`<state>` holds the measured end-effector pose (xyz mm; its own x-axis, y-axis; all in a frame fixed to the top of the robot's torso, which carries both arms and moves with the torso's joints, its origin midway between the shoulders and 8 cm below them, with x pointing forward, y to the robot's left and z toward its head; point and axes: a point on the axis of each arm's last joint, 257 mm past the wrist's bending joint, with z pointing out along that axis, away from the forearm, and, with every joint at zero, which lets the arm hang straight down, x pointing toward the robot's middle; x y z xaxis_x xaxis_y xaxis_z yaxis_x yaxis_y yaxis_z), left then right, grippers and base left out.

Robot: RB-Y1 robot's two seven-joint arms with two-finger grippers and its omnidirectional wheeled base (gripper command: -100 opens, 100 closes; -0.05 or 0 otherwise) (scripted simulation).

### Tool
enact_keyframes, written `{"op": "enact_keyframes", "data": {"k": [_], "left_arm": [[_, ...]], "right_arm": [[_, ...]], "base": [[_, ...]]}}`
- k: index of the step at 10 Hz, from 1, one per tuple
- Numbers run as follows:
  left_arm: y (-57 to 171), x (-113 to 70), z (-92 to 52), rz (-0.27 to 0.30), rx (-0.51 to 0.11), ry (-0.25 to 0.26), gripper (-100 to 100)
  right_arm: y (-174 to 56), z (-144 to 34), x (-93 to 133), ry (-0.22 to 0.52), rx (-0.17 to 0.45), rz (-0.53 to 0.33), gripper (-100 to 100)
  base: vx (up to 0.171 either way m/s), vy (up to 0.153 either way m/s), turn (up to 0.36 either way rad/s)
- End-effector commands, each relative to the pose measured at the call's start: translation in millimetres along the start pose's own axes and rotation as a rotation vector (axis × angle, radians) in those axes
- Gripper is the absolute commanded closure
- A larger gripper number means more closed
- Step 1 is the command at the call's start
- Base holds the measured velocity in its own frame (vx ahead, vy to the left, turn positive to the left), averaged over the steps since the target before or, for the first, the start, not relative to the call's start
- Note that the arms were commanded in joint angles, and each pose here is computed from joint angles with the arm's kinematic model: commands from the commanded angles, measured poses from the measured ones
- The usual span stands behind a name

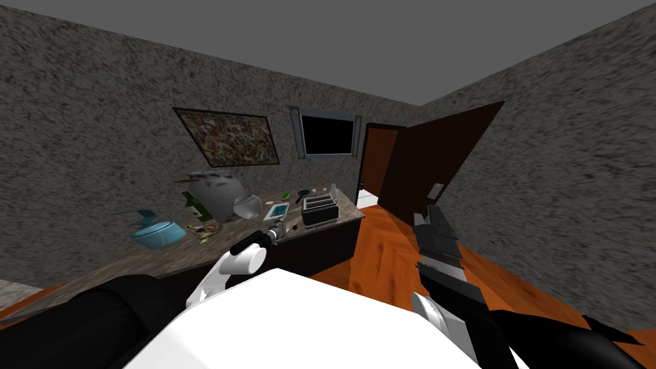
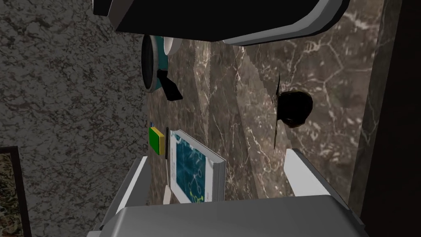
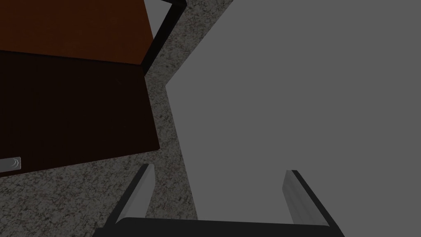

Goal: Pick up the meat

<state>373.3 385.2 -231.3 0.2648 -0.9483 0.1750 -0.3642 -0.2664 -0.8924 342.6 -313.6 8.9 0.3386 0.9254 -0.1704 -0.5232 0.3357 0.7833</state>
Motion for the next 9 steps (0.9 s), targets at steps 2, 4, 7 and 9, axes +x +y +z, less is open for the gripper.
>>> {"op": "enact_keyframes", "data": {"k": [2, 4, 7, 9], "left_arm": [[12, -3.9, 0.9, -0.007, -0.056, -0.003, -100], [22, -6.3, 1.6, -0.012, -0.098, -0.003, -100], [39, -10.5, 1.7, -0.018, -0.176, -0.003, -100], [46, -12.4, 1.2, -0.019, -0.210, -0.003, -100]], "right_arm": [[0, 0.0, 0, 0.000, 0.000, 0.000, 0], [0, 0.0, 0, 0.000, 0.000, 0.000, 0], [0, 0.0, 0, 0.000, 0.000, 0.000, 0], [0, 0.0, 0, 0.000, 0.000, 0.000, 0]], "base": [[0.048, -0.020, 0.022], [0.051, -0.010, 0.020], [0.046, -0.012, 0.022], [0.065, -0.016, 0.024]]}}
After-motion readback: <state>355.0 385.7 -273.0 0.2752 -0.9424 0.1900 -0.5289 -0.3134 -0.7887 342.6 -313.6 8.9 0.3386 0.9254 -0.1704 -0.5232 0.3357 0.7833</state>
